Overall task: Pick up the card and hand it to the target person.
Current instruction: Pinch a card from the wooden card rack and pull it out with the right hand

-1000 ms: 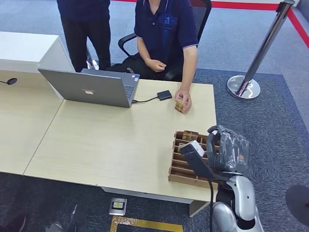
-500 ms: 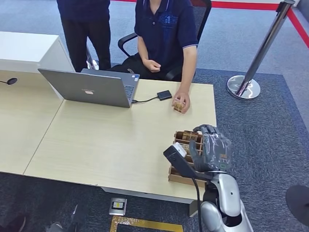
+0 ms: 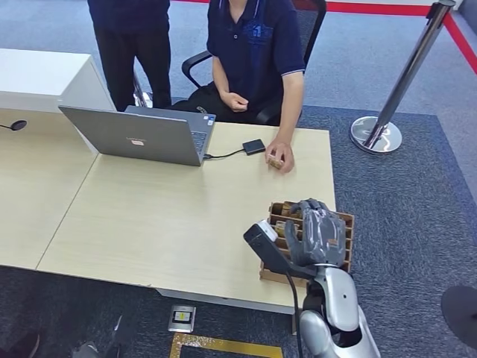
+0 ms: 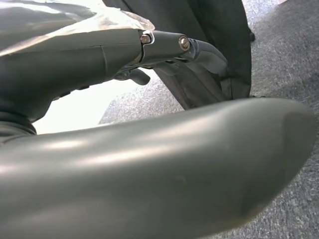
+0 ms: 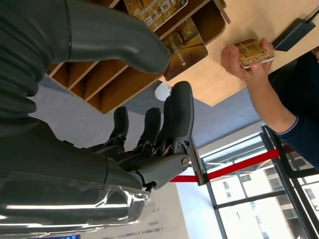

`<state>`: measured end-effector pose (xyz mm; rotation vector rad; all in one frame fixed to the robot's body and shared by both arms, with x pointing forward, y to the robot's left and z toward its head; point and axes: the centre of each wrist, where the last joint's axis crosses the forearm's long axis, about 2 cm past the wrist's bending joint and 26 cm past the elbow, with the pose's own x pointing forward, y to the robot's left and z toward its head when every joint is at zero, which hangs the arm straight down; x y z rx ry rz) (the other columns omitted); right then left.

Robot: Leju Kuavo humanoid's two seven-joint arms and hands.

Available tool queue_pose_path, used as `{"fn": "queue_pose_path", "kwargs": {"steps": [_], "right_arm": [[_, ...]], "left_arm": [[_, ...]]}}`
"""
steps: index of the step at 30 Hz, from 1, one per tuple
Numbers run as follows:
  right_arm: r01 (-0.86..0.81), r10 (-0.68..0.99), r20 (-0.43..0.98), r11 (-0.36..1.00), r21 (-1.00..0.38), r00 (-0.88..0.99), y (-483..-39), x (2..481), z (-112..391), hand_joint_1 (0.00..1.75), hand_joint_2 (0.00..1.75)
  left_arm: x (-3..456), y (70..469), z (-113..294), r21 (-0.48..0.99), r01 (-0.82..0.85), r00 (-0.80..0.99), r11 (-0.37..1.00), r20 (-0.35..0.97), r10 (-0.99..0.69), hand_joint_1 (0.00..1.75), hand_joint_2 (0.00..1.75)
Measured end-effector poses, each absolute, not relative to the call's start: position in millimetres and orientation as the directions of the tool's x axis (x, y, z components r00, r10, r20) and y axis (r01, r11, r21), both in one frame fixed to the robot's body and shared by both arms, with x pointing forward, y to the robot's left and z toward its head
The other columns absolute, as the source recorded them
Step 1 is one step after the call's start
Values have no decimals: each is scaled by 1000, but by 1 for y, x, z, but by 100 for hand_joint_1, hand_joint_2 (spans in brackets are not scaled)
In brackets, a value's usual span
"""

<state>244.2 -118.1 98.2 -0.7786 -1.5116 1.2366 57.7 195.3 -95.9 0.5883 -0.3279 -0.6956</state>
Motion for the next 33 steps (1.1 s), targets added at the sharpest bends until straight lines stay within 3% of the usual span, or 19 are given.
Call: {"fn": "queue_pose_path", "kwargs": {"steps": [33], "right_arm": [[-197, 954, 201, 158, -968, -223, -112, 246, 64, 76, 175]], "left_arm": [[58, 192, -95, 595, 512, 720, 619, 96, -688, 0, 0]]}}
